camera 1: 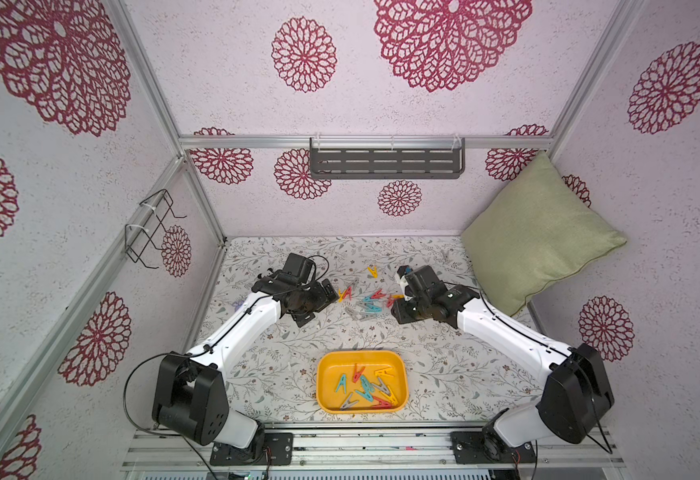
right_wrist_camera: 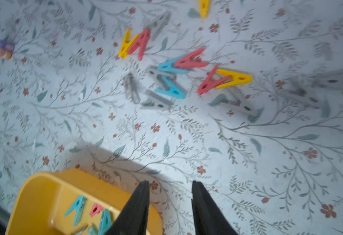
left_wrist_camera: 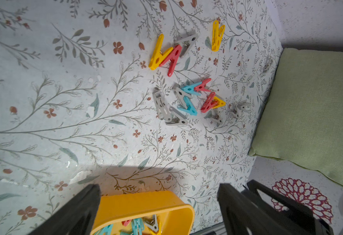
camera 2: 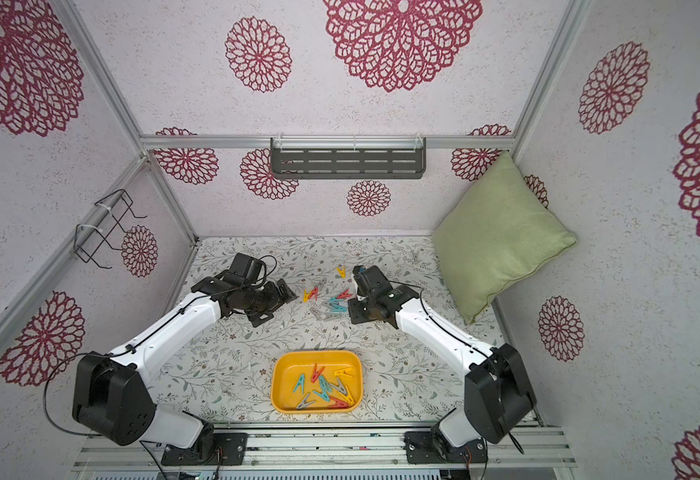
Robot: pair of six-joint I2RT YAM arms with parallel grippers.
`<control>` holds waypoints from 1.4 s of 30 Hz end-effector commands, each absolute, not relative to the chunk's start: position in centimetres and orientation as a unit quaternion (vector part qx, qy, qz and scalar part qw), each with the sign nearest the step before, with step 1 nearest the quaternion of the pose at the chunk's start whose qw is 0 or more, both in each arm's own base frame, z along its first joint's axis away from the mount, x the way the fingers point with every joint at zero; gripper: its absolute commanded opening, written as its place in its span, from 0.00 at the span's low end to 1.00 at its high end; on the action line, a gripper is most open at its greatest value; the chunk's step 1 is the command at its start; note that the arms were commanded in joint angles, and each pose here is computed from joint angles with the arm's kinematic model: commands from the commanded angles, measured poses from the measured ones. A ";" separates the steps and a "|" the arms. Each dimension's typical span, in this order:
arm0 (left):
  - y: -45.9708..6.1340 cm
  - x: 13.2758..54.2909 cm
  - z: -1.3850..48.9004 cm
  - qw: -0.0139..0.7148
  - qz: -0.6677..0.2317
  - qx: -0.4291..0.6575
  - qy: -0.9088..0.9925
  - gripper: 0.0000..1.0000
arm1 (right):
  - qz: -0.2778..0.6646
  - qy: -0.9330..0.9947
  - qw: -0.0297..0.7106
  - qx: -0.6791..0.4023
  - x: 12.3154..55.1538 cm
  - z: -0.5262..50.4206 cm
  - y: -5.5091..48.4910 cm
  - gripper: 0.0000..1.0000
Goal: Put the clothespins into the storage box
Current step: Pick up the clothespin from the center of the board.
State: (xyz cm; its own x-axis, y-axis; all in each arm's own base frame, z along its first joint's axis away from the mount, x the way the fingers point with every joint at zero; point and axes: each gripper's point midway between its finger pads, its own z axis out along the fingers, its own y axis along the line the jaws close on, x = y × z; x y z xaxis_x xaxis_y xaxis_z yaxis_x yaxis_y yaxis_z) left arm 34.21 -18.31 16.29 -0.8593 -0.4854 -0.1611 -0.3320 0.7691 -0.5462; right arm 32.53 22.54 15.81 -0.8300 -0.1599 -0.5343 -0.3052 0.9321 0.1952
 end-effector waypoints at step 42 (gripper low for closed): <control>-18.7 41.6 15.4 0.090 -0.225 -0.105 0.964 0.97 | 0.028 0.946 0.206 0.247 52.5 3.9 4.0 0.38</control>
